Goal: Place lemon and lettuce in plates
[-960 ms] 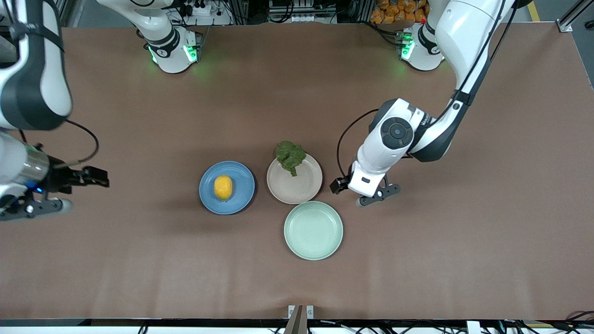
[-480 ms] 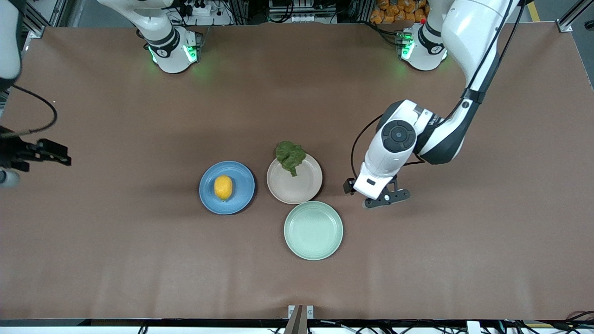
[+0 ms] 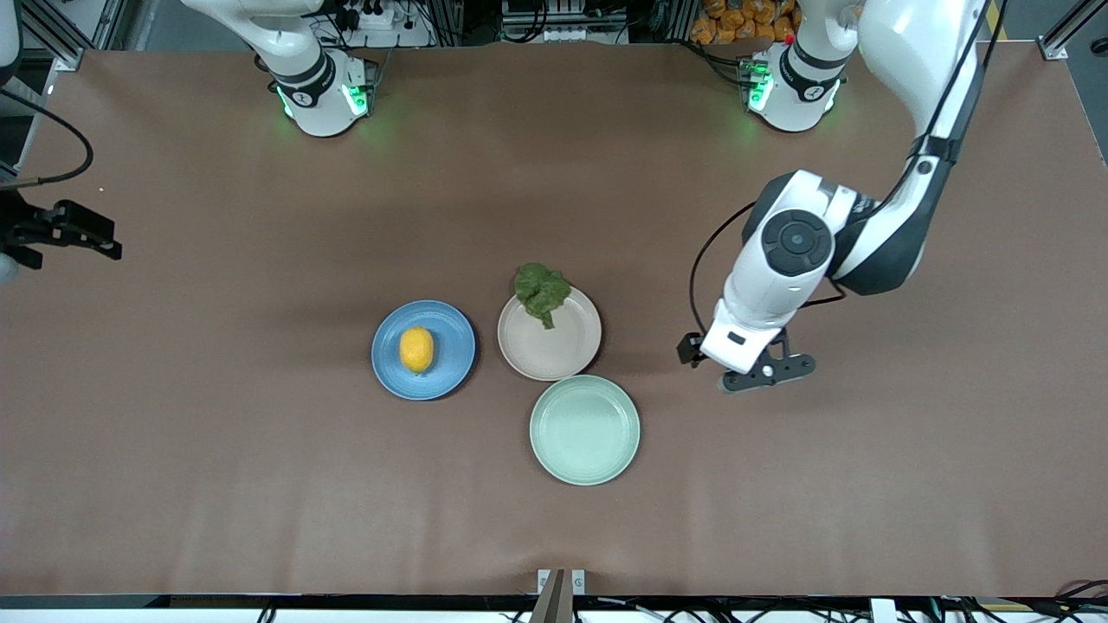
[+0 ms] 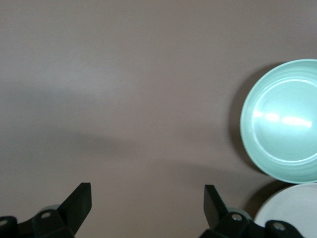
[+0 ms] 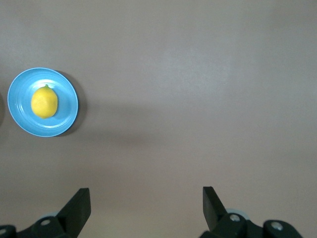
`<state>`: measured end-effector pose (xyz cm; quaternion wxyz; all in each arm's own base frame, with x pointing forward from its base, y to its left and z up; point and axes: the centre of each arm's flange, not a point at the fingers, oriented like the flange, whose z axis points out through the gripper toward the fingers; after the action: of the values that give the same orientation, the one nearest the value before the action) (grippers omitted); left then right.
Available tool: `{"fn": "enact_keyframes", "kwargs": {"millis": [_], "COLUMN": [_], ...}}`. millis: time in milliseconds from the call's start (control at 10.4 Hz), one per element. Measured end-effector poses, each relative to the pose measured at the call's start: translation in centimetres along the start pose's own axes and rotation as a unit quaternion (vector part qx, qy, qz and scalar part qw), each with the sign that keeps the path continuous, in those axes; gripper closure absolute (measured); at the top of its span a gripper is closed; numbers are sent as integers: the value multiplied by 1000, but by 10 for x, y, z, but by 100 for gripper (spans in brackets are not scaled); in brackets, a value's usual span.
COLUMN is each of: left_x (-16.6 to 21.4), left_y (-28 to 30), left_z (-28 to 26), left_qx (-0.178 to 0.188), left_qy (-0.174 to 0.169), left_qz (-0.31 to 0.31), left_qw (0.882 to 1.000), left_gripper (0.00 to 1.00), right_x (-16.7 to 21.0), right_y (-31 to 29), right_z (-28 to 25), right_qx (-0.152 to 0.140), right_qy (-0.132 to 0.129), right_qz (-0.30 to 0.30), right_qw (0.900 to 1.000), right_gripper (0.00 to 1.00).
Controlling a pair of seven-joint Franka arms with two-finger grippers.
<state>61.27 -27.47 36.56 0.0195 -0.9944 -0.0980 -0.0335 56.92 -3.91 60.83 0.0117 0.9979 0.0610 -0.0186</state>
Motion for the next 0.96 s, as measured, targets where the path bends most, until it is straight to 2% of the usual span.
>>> {"fn": "enact_keyframes", "kwargs": {"millis": [384,672,864,960], "left_x": [-17,-38,-45,-46], "left_y": [-30,-67,-89,-100], "left_z": [-2,-16,-40,-59], "left_qx": [34,54,46,31], "left_qy": [-21,-24,-23,-20], "left_qz": [43,68,70,54], "left_qw": [998,996,996,998], "left_gripper": [0,0,0,0], "right_x": [-12,-12,-12,-12], "right_y": [-7,-7,-8,-7], "right_z": [-6,1,2,2], "right_qx": [3,3,4,4], "right_qy": [-16,-19,-21,-22], "right_qz": [11,14,14,15], "right_qw": [1000,1000,1000,1000], "right_gripper": [0,0,0,0]}}
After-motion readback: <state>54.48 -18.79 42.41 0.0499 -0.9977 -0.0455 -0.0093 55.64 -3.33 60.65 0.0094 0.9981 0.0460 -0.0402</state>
